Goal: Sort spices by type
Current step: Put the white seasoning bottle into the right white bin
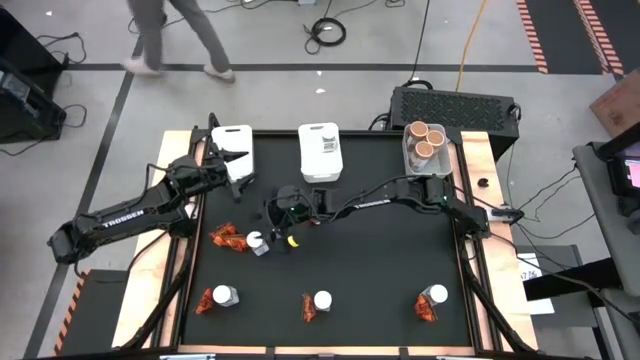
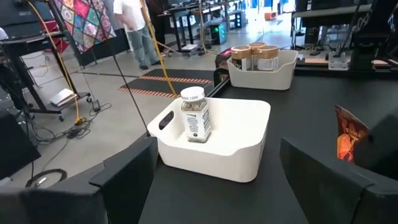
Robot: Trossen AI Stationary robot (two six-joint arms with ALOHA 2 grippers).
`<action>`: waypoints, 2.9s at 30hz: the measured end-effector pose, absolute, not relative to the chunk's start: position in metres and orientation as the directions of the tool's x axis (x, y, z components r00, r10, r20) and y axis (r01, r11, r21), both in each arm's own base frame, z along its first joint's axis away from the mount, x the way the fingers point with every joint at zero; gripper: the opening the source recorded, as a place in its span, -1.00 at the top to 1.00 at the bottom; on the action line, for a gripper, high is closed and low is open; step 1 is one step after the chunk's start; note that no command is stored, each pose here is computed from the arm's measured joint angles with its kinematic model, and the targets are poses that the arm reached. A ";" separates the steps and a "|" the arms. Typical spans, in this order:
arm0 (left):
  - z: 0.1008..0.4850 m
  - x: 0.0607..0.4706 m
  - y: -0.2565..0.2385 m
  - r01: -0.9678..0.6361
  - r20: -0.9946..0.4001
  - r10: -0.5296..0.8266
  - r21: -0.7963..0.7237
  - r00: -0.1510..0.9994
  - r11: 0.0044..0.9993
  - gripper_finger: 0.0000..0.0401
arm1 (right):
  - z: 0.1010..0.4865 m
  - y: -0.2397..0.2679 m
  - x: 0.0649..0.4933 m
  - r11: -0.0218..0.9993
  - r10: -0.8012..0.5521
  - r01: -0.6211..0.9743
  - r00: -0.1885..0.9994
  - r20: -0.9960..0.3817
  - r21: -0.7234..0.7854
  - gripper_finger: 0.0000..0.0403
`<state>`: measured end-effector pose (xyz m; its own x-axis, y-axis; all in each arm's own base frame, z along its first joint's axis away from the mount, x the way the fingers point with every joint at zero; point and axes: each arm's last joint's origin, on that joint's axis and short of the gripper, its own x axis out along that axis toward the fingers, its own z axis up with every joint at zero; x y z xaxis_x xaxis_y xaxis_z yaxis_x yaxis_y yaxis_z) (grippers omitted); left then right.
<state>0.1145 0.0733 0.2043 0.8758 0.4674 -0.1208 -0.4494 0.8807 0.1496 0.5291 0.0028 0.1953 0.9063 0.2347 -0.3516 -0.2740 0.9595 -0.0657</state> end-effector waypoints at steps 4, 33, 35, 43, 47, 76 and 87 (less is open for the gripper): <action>0.204 0.116 0.074 -0.449 -0.125 0.467 0.150 0.875 0.881 -0.69 | 0.198 0.005 0.529 0.937 0.328 -0.350 0.886 -0.329 -0.010 -0.20; 0.201 0.120 0.077 -0.446 -0.144 0.466 0.148 0.873 0.883 -0.69 | 0.167 0.009 0.539 0.938 0.342 -0.344 0.896 -0.284 0.042 -0.76; 0.201 0.120 0.077 -0.445 -0.146 0.465 0.148 0.873 0.883 -0.69 | 0.163 0.010 0.540 0.937 0.343 -0.345 0.891 -0.296 0.048 -0.76; 0.199 0.121 0.077 -0.445 -0.154 0.464 0.147 0.872 0.884 -0.69 | 0.154 0.010 0.540 0.938 0.340 -0.341 0.883 -0.324 0.056 -0.76; 0.200 0.121 0.077 -0.445 -0.154 0.464 0.147 0.872 0.884 -0.69 | 0.154 0.009 0.540 0.939 0.338 -0.340 0.883 -0.327 0.055 -0.76; 0.199 0.121 0.077 -0.444 -0.155 0.464 0.147 0.872 0.884 -0.69 | 0.146 0.010 0.541 0.940 0.335 -0.336 0.885 -0.323 0.054 0.04; 0.199 0.121 0.077 -0.444 -0.158 0.464 0.146 0.872 0.884 -0.69 | 0.205 -0.005 0.526 0.934 0.345 -0.356 0.878 -0.331 0.031 0.00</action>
